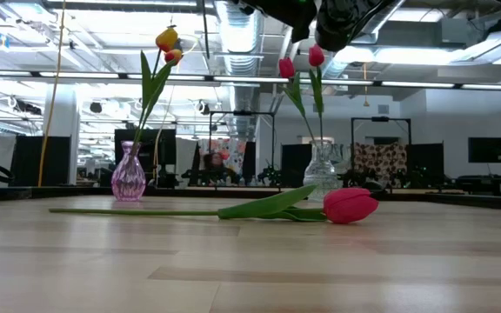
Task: Sort flowers into vase by color
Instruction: Put the yellow tulip into the purple vase
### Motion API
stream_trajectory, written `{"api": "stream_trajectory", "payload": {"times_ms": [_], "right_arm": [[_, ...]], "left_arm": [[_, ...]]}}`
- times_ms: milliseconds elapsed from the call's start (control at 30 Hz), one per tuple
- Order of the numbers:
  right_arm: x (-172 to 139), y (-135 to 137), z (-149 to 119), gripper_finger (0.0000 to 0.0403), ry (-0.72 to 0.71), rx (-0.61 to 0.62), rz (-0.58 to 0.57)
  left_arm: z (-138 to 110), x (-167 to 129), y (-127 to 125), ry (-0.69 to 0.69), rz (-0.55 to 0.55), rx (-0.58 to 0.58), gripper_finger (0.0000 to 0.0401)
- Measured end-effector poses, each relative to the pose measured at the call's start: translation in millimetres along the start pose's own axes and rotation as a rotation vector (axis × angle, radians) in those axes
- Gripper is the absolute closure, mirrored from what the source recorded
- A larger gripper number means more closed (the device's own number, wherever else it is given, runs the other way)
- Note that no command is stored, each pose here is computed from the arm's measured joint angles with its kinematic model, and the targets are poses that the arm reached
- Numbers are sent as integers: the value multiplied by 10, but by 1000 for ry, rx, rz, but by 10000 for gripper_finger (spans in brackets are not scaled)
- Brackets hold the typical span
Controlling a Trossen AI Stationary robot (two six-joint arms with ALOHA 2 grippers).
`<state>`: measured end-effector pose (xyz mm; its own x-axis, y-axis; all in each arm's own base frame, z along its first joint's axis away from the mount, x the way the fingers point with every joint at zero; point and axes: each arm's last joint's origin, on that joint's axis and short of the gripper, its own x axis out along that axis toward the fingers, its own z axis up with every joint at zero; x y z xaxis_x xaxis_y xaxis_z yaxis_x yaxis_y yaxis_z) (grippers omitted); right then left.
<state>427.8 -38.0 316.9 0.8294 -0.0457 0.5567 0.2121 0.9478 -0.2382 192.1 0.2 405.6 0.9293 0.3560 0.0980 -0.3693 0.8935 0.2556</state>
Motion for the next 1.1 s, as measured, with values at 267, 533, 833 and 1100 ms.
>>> {"api": "stream_trajectory", "payload": {"times_ms": [267, 533, 833, 1100], "right_arm": [[1, 29, 8, 366, -2, 4, 8], [0, 27, 3, 365, 1, 4, 8], [0, 27, 3, 365, 1, 4, 8], [0, 27, 3, 351, 1, 5, 7]], "left_arm": [[-35, 88, -78, -10, -81, 14, 204], [-35, 131, -75, -18, -40, 50, 251], [-27, 114, -62, -19, -33, 59, 315], [-22, 113, -60, -24, -31, 81, 357]]}}
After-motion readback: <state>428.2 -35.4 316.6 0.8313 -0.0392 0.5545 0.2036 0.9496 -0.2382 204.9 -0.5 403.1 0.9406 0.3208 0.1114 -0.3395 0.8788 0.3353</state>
